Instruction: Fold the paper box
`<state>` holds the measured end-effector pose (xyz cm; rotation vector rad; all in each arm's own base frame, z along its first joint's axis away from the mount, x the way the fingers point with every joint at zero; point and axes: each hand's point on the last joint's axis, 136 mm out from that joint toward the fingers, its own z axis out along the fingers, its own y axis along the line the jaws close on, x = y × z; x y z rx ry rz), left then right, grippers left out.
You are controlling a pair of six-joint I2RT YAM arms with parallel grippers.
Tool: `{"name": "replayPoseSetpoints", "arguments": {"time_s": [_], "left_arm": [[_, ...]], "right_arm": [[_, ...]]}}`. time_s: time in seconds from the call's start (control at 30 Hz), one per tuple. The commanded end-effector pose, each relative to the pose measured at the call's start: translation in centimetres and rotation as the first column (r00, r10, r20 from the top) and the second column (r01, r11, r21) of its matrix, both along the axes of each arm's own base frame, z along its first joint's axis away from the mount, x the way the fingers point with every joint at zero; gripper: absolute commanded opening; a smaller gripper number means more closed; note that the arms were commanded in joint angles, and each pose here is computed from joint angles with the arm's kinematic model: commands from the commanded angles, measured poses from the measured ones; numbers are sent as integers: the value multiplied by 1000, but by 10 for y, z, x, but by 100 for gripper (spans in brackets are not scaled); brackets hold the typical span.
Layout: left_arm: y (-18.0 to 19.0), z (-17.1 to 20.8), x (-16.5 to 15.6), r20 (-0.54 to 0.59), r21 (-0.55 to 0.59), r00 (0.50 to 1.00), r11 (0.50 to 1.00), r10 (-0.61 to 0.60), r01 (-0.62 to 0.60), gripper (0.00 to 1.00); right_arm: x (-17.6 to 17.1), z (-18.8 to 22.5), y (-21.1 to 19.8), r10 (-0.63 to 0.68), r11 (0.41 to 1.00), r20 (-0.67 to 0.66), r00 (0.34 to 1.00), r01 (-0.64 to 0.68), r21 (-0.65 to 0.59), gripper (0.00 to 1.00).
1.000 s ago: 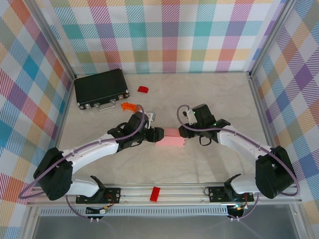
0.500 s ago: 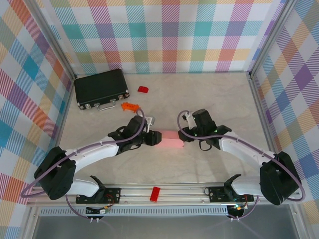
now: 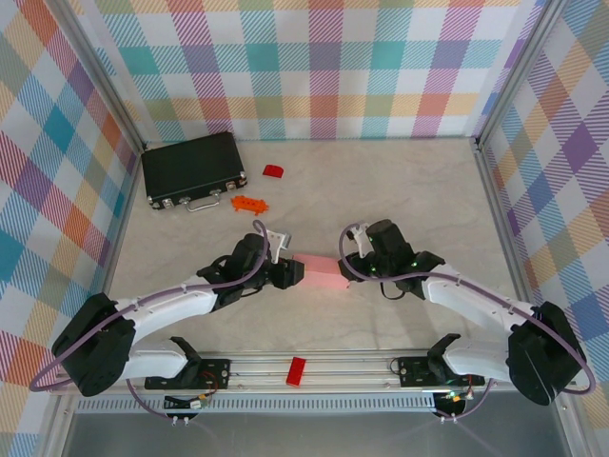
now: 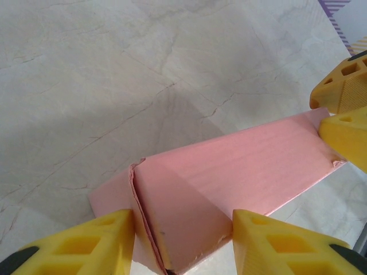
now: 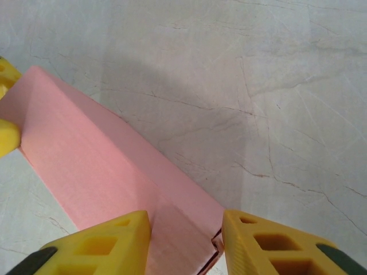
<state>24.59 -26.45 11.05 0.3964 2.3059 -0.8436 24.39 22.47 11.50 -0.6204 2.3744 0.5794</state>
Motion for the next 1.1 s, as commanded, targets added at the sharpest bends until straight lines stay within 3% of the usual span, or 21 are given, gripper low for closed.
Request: {"name": "replayPoseSetpoints", "arguments": {"time_s": [0.0,0.27,0.47,0.63,0.7,0.87,1.07], "left_arm": [[12,-45,-30,-141,105,990,993,-32,47,44],[15,-52,-36,-157,95,987,994,-31,46,41],[21,-60,-42,-173,91,985,995,-15,31,41],[22,-59,-41,-174,94,985,995,-11,28,40],[20,-56,-40,-167,90,986,995,-16,31,40],[18,-48,-36,-150,99,988,994,-21,36,40],[18,-47,-35,-146,103,989,994,-24,39,41]], "right_arm": [[-8,-11,-15,-58,995,-51,997,54,-80,43],[-20,4,-11,12,999,-55,998,-15,-51,45],[-20,23,-11,69,995,-1,998,-69,-75,55],[-19,31,-4,179,975,-1,984,-177,-131,71],[-18,31,2,248,956,-8,969,-246,-162,72],[-29,24,19,504,840,-39,863,-501,-210,76],[-33,22,36,672,726,16,740,-655,-210,78]]}}
